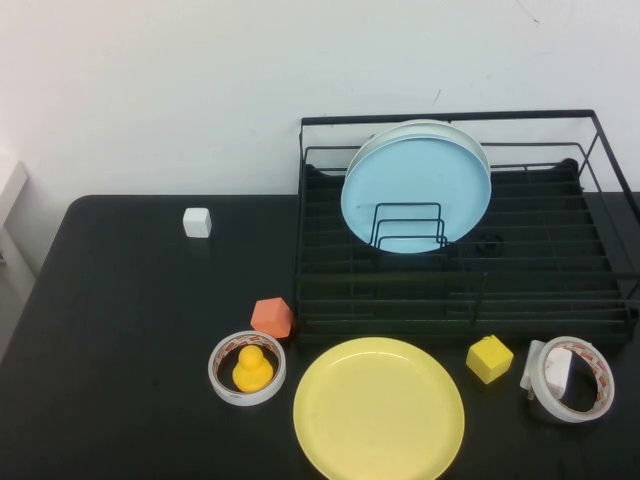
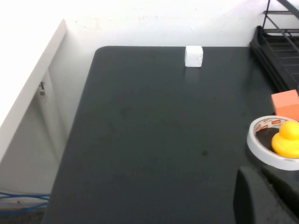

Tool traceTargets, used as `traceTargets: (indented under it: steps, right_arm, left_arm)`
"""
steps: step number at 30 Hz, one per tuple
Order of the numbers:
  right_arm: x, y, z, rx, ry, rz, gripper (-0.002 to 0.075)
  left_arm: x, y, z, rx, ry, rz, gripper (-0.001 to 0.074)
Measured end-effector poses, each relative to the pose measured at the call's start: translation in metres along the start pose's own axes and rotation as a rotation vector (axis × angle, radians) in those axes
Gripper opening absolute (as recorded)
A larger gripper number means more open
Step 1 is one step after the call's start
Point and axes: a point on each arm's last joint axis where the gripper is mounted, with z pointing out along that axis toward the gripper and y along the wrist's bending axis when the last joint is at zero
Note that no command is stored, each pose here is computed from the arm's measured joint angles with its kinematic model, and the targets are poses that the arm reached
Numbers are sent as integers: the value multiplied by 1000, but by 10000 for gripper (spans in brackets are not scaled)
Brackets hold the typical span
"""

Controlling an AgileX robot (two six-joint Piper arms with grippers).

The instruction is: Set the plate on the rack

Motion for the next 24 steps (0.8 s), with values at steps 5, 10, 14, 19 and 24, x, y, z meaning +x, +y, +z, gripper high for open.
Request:
traceTargets:
  steps: [5,10,14,19,24]
  right_arm:
    - [0,0,0,0,0,0,-2]
    - [0,0,0,0,0,0,-2]
    - [0,0,0,0,0,0,-2]
    - [0,0,0,-4,0,10,-2]
    - [0,0,0,-5,0,12,-2]
  left_arm:
    - [-1,0,0,-5,-14,17,-3]
    - [-12,-4,-1,57,-135,-186,-2]
    - [-26,-5,-4,156,-268,-701,-3]
    - [-32,-1,-6,234,-313,-1220,-2]
    - [-37,7,-8,229,-405,-1354,-3]
